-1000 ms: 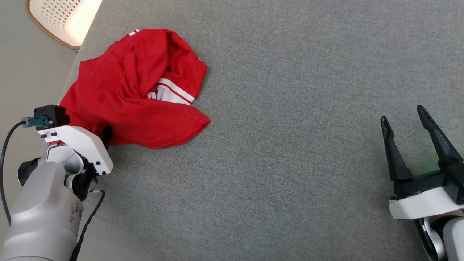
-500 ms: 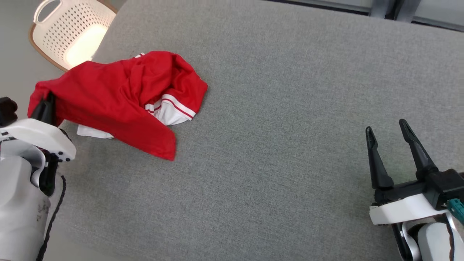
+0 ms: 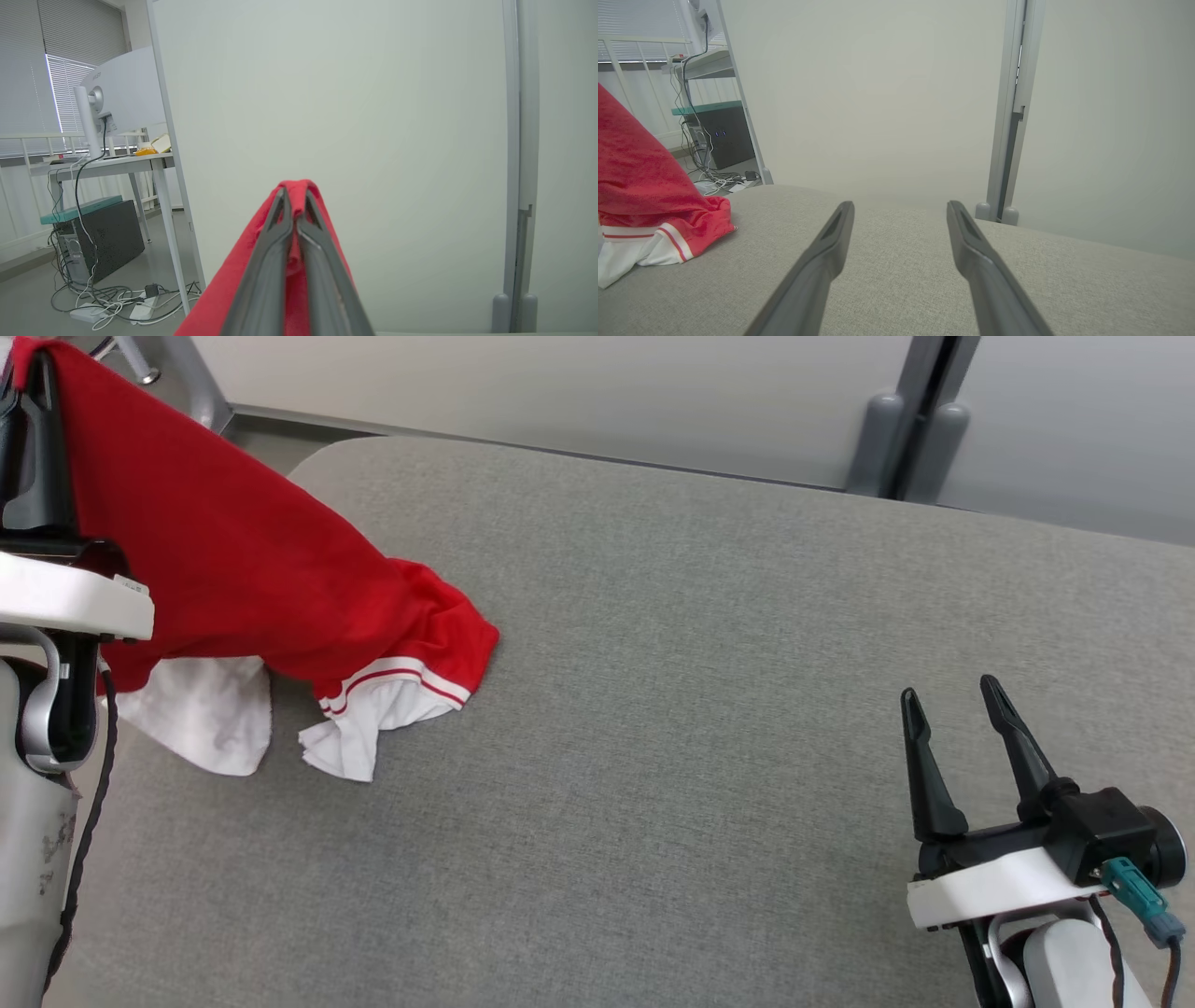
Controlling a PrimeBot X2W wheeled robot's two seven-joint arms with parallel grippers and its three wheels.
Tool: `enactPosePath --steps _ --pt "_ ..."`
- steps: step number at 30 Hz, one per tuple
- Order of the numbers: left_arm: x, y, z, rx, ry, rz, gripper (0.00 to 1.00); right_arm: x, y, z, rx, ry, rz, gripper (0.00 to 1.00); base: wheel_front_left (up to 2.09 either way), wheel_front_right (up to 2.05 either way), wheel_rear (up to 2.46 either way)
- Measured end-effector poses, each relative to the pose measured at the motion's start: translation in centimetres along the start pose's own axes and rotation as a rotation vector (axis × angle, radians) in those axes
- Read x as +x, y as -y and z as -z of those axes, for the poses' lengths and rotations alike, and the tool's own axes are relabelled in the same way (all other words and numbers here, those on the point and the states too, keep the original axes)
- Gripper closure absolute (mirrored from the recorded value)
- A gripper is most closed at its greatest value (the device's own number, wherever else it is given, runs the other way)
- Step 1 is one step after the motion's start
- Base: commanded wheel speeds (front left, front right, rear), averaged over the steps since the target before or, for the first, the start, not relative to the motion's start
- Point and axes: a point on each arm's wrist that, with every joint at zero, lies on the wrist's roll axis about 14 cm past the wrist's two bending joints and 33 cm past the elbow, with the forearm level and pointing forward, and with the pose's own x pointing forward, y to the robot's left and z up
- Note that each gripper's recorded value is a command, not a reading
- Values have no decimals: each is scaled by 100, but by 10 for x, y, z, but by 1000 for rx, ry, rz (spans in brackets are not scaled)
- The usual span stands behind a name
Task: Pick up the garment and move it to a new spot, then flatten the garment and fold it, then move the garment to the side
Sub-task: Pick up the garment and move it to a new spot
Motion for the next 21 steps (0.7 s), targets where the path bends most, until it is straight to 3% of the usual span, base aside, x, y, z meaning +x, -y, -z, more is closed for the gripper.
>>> enactPosePath --steps 7,12,18,19,21 --pt "14 47 -38 -29 110 118 100 -16 24 -22 -6 51 90 0 0 0 0" --pt "24 101 -53 -73 149 247 100 -34 47 -33 -16 74 171 0 0 0 0" --pt "19 203 -56 -184 144 491 100 -62 76 -41 -33 87 277 0 0 0 0" --pt "14 238 -57 -226 137 566 100 -72 86 -43 -37 90 311 0 0 0 0" --pt "8 275 -60 -275 130 643 100 -82 96 -46 -44 96 349 0 0 0 0"
